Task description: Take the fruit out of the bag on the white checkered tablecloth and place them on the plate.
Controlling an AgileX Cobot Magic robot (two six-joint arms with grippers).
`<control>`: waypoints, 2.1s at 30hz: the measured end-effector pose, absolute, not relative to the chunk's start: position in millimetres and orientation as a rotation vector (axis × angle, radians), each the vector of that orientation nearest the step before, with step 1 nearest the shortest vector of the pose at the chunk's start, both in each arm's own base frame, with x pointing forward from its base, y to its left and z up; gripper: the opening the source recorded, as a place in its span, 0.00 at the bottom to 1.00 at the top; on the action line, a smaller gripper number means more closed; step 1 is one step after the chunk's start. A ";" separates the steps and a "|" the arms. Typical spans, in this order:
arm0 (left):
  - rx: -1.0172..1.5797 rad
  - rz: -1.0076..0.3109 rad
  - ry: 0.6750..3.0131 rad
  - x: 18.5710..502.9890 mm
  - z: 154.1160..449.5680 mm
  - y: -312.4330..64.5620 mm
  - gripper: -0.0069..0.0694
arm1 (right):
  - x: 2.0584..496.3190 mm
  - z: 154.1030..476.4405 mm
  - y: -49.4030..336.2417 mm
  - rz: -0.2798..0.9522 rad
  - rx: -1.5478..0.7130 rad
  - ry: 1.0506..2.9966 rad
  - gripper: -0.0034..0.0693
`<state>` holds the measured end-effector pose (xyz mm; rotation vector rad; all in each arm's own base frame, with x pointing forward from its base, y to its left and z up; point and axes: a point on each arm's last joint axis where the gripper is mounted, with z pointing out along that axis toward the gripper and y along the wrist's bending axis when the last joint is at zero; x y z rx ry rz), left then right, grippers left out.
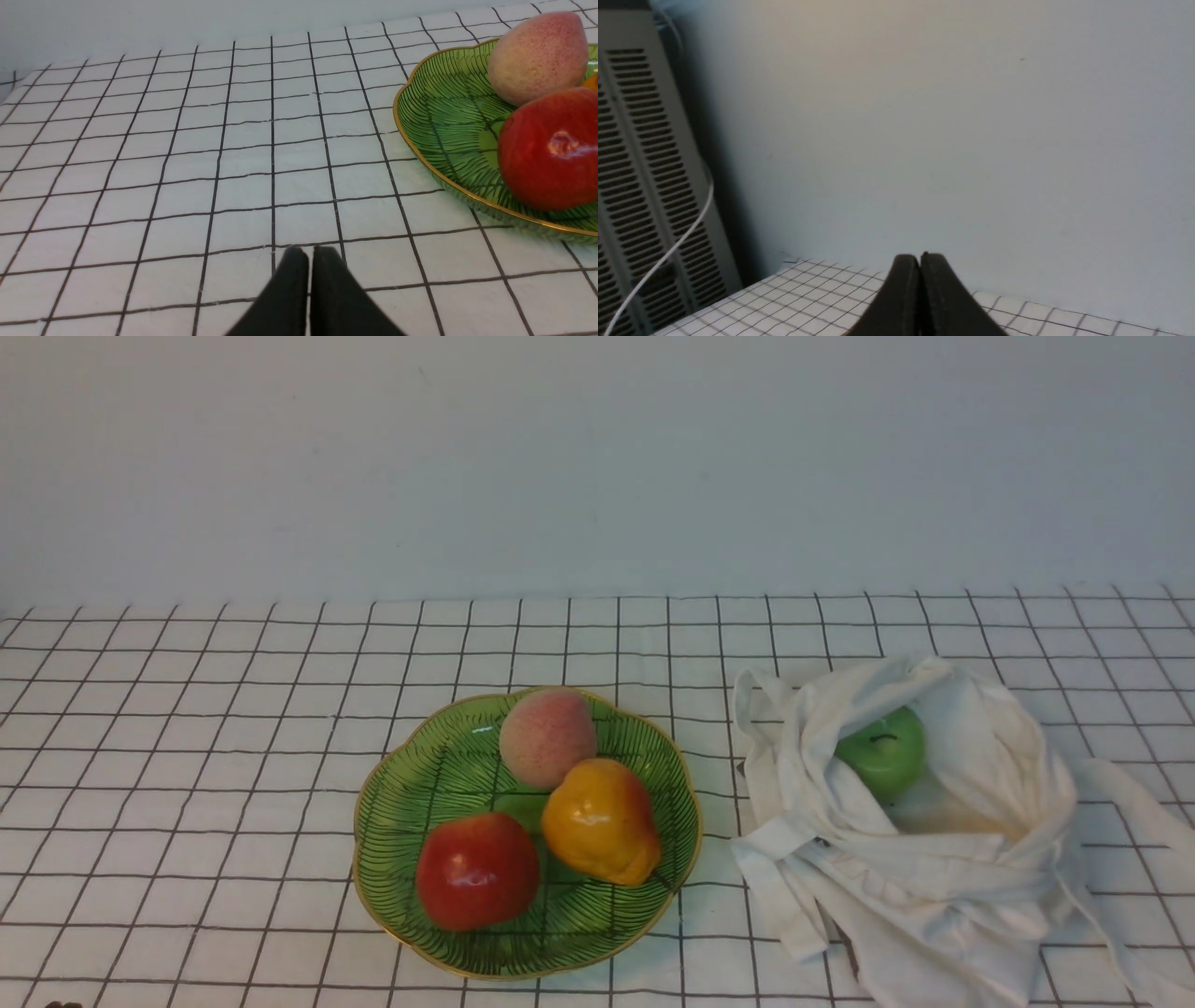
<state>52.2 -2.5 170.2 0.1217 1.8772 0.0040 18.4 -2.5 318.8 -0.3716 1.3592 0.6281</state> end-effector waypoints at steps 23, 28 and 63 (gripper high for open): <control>0.122 0.004 1.877 52.2 170.2 -2.5 0.08 | 24.8 288.1 11.5 0.406 -0.356 1.445 0.03; 0.122 0.004 1.877 52.2 170.2 -2.5 0.08 | 44.2 234.5 7.9 0.157 -0.163 1.637 0.03; 0.122 0.005 1.877 52.2 170.2 -2.5 0.08 | 53.8 180.6 -3.4 -0.046 0.020 1.790 0.03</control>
